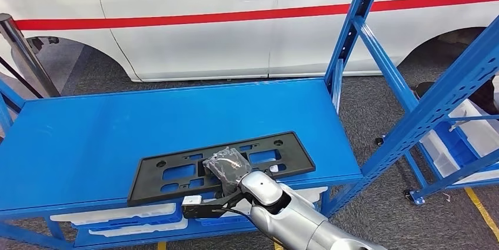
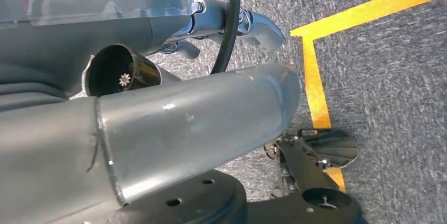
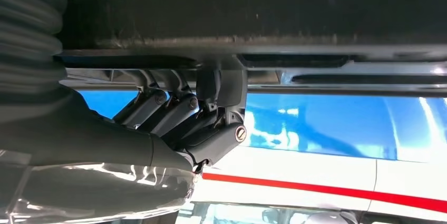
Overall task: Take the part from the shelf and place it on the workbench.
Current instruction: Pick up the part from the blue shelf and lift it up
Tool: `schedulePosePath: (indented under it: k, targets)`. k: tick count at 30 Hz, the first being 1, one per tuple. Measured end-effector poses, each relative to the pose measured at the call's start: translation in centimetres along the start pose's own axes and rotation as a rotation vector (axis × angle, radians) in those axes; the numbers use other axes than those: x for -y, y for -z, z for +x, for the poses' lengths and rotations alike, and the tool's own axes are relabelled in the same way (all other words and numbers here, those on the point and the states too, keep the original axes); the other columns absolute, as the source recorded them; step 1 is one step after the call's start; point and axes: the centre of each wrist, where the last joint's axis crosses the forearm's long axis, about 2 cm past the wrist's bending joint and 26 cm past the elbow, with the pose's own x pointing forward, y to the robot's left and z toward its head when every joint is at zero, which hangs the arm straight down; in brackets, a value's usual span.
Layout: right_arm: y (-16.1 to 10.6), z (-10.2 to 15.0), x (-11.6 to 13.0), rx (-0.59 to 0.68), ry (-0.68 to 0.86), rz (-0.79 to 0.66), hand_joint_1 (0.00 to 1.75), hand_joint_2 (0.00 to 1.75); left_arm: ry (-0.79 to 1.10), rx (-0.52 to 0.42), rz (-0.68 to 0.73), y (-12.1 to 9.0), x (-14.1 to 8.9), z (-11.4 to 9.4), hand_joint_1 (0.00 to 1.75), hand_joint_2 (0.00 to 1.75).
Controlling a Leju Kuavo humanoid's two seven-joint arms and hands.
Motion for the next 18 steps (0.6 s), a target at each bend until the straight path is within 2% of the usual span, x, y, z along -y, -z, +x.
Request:
schedulePosePath:
  k: [7,11,18]
  targets:
    - [0.3,-0.5,0.7,-0.015,-0.009,-0.014,1.75,1.75,0.002,-0.006,0.001,0.0,0.0,-0.4,0.00,0.00]
    - [0.4,-0.9,0.8,-0.021,-0.010,-0.016,1.75,1.75,0.001,-0.009,0.002,-0.1,0.0,-0.6,0.00,1.75]
    - [0.3,-1.3,0.8,-0.026,-0.011,-0.021,1.75,1.75,0.012,-0.007,0.009,-0.1,0.0,-0.8,0.00,1.75]
